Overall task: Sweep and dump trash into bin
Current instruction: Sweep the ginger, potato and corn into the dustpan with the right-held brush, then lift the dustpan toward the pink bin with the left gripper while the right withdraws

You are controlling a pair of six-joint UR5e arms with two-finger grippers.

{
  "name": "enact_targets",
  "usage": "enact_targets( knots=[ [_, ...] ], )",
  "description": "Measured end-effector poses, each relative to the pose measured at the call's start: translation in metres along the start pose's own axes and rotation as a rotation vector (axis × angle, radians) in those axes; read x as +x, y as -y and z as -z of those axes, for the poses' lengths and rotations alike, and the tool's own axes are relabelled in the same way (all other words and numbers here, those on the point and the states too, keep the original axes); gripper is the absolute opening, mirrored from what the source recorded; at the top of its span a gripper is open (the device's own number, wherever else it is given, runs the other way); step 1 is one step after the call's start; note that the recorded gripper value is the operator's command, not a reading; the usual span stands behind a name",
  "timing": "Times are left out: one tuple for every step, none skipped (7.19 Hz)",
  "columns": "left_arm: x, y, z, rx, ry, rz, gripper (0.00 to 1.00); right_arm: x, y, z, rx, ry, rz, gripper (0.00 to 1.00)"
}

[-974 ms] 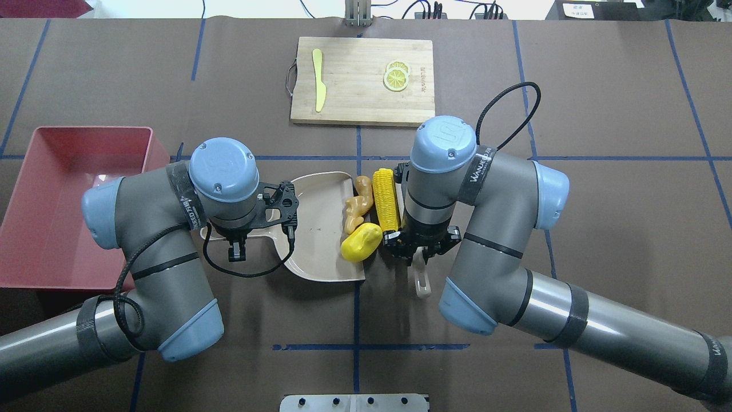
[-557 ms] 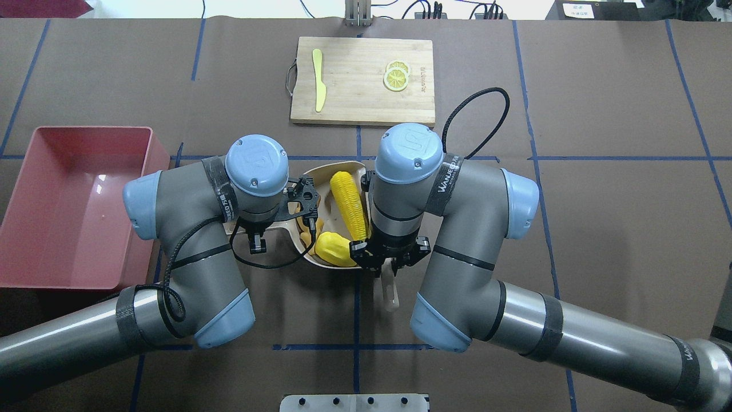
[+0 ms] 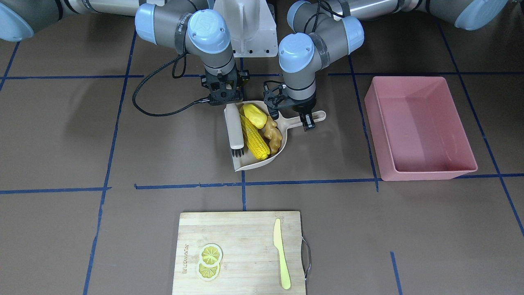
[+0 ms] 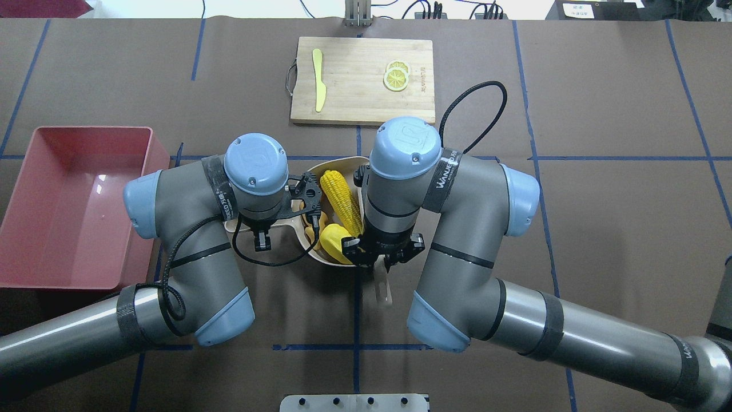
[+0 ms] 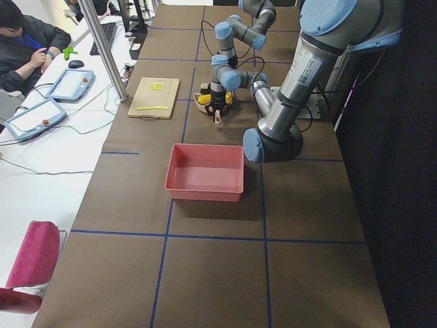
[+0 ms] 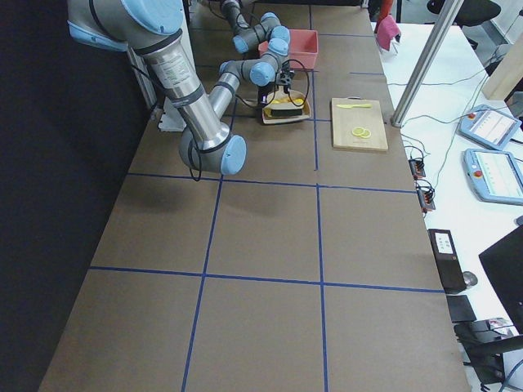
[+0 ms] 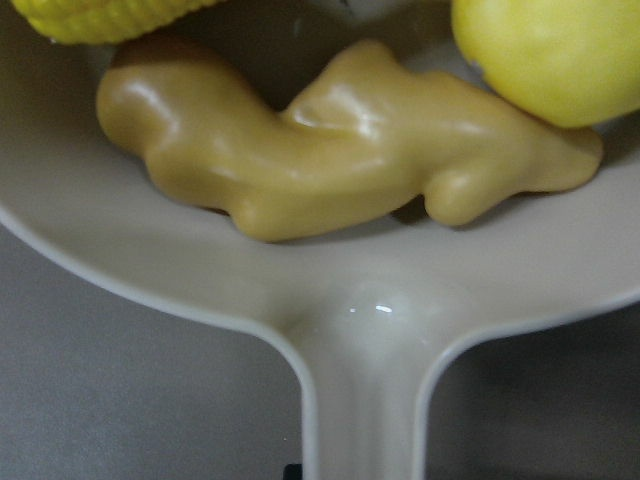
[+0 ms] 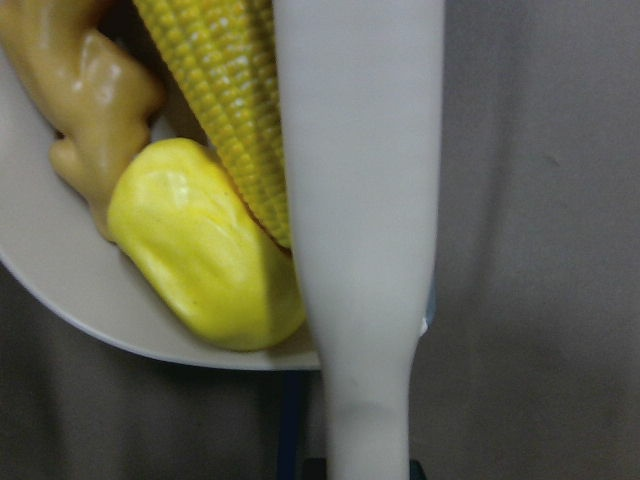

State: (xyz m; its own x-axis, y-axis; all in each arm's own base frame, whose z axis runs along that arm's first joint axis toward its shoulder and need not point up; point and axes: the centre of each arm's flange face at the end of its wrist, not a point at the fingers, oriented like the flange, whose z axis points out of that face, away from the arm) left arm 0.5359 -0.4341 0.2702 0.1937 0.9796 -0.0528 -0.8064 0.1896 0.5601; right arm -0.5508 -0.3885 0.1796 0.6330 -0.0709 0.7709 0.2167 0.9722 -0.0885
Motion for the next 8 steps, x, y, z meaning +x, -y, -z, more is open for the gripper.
enact_targets(
  knots=[
    [0.001,-0.001,0.000,0.048,-0.012,0.005,0.00,0.009,0.006,0.025,0.022,0.026,-0.006,0.00],
    [0.002,-0.003,0.001,0.092,-0.043,0.008,0.00,0.025,0.011,0.052,0.040,0.057,-0.016,0.00],
    [0.002,-0.003,0.004,0.124,-0.069,0.014,0.00,0.047,0.015,0.076,0.051,0.087,-0.028,0.00],
    [0.002,-0.003,0.009,0.161,-0.097,0.022,0.00,0.070,0.017,0.098,0.062,0.109,-0.044,0.00],
    [-0.003,-0.005,0.018,0.199,-0.127,0.029,0.00,0.093,0.019,0.117,0.075,0.128,-0.061,0.00],
    [-0.011,-0.011,0.034,0.240,-0.149,0.038,0.00,0.118,0.021,0.135,0.091,0.141,-0.085,0.00],
    [-0.022,-0.024,0.055,0.281,-0.160,0.049,0.00,0.144,0.021,0.146,0.108,0.143,-0.097,0.00],
    [-0.036,-0.046,0.080,0.322,-0.156,0.068,0.00,0.168,0.022,0.155,0.127,0.138,-0.097,0.00]
  ],
)
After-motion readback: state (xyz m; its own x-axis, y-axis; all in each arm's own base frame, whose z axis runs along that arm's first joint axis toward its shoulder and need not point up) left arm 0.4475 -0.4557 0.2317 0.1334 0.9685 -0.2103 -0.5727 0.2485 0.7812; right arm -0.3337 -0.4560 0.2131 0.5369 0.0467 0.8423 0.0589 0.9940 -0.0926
